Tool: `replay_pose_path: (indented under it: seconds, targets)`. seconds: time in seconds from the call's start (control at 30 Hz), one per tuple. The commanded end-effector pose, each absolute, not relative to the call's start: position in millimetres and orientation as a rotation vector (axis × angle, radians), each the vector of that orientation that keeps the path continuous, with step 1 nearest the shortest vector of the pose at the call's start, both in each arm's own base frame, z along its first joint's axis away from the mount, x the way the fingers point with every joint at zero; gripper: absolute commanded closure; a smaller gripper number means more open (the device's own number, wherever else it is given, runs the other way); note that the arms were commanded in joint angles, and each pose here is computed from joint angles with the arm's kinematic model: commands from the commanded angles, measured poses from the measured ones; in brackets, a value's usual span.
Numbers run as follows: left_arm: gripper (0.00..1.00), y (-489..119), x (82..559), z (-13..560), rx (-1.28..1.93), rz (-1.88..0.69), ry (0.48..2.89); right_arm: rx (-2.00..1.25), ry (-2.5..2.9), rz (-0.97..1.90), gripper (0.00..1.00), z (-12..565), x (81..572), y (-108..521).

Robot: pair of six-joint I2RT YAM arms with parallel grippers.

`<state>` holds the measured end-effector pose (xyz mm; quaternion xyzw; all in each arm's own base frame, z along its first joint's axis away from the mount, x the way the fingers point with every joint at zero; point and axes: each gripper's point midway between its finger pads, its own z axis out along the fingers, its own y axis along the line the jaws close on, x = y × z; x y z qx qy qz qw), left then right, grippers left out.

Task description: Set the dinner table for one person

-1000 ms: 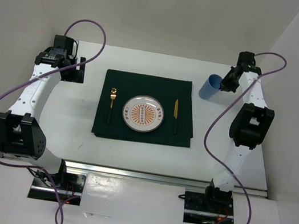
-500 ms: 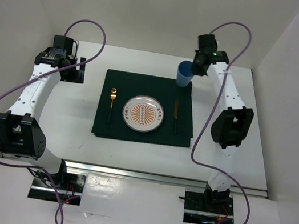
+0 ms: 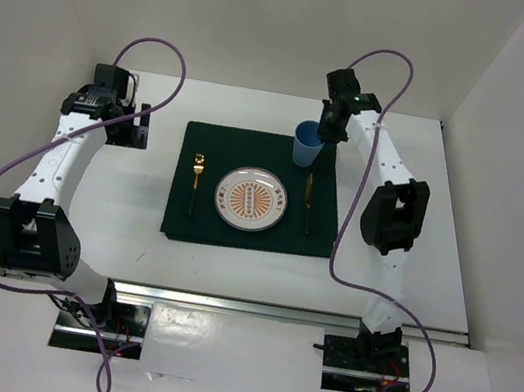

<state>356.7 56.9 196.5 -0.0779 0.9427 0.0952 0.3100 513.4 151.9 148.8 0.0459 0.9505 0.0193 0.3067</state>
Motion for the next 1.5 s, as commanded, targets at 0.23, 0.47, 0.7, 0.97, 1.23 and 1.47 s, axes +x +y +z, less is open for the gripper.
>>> replay_pose_path:
  seconds: [0.23,0.47,0.7,0.97,1.23,1.47]
  targets:
    - [0.04,57.0,355.1,208.5,-0.201,0.239,2.448,0.125,2.543,0.099,0.65,127.9,522.5,159.0]
    - [0.04,52.0,356.0,207.9,-0.188,0.203,2.45,0.115,2.507,0.155,0.23,135.2,530.5,167.2]
    - [0.04,58.0,352.5,208.3,-0.192,0.248,2.449,0.11,2.403,0.206,0.19,183.5,539.8,166.2]
    - [0.04,58.1,353.7,214.6,-0.192,0.248,2.438,0.175,2.252,0.161,0.0,282.3,502.9,130.3]
    - [0.04,53.0,338.9,210.5,-0.182,0.22,2.443,0.176,2.26,0.273,0.0,304.2,386.3,95.3]
    - [0.04,54.9,317.0,221.9,-0.154,0.248,2.389,0.287,2.321,0.403,0.0,267.7,284.5,88.7]
